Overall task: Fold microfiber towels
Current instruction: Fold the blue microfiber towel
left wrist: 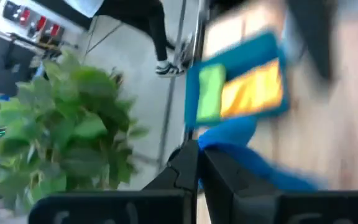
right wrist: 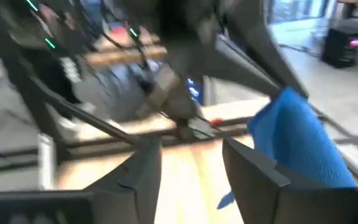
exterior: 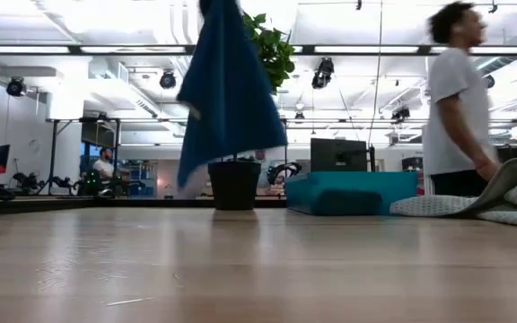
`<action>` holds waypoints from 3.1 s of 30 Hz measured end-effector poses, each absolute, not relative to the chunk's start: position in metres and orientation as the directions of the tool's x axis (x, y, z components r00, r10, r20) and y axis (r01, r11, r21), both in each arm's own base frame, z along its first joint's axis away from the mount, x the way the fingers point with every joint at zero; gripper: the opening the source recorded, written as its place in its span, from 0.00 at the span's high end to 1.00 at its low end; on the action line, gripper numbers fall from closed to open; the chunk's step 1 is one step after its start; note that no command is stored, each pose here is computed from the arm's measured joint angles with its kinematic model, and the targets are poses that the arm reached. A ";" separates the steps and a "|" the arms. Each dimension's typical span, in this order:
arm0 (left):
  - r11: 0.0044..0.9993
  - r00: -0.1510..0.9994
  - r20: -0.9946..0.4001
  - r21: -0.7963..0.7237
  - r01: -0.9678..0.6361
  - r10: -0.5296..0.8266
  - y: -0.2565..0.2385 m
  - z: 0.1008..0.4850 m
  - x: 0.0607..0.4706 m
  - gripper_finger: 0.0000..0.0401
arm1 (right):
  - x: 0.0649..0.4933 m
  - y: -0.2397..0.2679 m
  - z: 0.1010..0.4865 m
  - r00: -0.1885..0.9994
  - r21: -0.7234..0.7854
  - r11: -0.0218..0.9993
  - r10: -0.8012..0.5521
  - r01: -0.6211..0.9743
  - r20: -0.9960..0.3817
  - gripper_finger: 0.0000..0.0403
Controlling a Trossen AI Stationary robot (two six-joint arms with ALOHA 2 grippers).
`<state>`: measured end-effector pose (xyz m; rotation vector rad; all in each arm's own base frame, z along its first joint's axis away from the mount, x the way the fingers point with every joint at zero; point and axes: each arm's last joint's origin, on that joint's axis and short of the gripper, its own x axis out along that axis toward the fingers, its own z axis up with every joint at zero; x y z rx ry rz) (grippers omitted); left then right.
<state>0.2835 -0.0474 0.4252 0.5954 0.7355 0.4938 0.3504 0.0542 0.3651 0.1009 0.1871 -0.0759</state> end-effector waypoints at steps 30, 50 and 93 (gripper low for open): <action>0.843 0.823 -0.294 0.408 -0.351 0.486 -0.048 0.474 0.282 1.00 | 0.359 0.048 0.398 0.918 0.087 0.933 -0.321 0.348 -0.233 0.52; 0.794 0.784 -0.365 0.553 -0.251 0.503 -0.045 0.475 0.268 1.00 | 0.351 0.064 0.375 0.859 0.174 0.979 0.181 -0.109 -0.478 0.74; 0.900 0.494 -0.855 -0.084 -0.429 0.156 -0.005 0.418 0.282 1.00 | 0.365 0.052 0.343 0.841 0.222 0.953 -0.056 0.206 -0.539 0.59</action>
